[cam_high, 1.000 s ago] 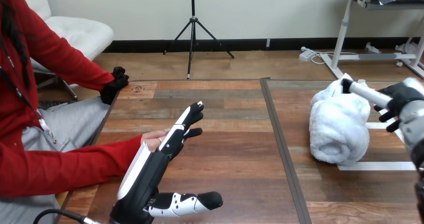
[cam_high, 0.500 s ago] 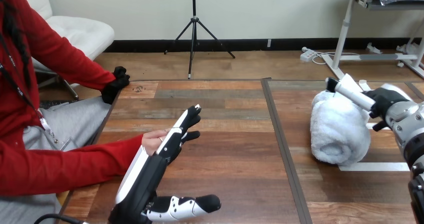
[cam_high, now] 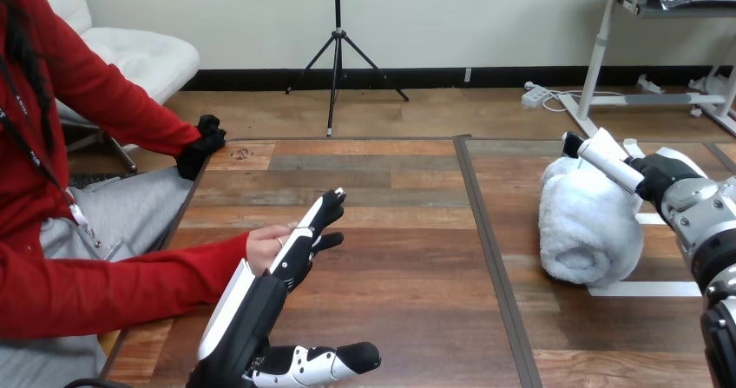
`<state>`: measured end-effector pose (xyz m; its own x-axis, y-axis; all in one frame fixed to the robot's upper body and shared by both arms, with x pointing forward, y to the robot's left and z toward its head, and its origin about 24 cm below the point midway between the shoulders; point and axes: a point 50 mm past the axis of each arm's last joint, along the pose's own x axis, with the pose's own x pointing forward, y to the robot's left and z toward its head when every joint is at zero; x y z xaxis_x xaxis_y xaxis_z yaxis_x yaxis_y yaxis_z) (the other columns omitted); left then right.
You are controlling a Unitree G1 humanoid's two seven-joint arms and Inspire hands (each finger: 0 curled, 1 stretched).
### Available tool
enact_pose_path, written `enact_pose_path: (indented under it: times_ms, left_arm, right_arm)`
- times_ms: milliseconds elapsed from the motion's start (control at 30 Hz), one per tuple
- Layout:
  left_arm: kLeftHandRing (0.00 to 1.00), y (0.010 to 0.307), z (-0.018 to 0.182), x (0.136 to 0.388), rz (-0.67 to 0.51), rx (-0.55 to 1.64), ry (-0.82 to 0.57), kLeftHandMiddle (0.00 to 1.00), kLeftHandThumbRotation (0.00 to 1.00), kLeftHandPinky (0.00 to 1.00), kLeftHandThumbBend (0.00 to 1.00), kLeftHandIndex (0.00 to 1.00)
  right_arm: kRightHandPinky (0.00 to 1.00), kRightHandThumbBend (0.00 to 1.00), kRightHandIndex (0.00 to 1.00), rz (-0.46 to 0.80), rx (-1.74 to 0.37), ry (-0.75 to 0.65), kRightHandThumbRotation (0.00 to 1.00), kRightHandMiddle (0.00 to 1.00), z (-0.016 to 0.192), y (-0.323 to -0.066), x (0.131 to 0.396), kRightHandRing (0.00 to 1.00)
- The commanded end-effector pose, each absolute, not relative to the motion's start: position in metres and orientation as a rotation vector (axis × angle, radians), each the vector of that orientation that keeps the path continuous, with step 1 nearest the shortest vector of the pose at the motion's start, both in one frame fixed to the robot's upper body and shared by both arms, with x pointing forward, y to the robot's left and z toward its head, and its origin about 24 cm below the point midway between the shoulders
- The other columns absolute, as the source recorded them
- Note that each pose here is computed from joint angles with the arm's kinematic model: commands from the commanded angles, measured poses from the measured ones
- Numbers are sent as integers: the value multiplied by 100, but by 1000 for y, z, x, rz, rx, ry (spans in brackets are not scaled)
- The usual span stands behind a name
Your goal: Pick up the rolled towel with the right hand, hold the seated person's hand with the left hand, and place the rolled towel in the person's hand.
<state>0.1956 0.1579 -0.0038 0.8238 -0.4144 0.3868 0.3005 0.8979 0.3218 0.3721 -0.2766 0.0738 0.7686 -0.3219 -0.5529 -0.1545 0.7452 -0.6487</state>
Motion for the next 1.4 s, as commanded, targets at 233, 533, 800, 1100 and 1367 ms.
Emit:
enact_pose_path:
  times_ms: [233,533,800,1100,1367]
  left_arm:
    - [94,157,9,199,-374,248,-552,97,59,85,100,96]
    - [95,159,8,197,-369,246,-550,97,58,86,100,96]
    - [95,162,9,195,-362,251,-545,97,58,86,100,96]
    - [95,165,10,193,-361,259,-556,97,59,87,100,96]
    - [94,168,11,191,-360,263,-561,97,60,87,100,96]
  right_arm:
    - [100,90,100,-123,-725,605,100,100,101,-265,388,100]
    - [100,90,100,-85,-702,628,100,100,93,-260,387,100]
    - [100,89,100,-49,-719,638,100,100,86,-254,386,100]
    - [100,86,100,1,-746,644,100,100,77,-246,384,100]
    - [100,84,100,62,-808,668,100,100,69,-241,382,100]
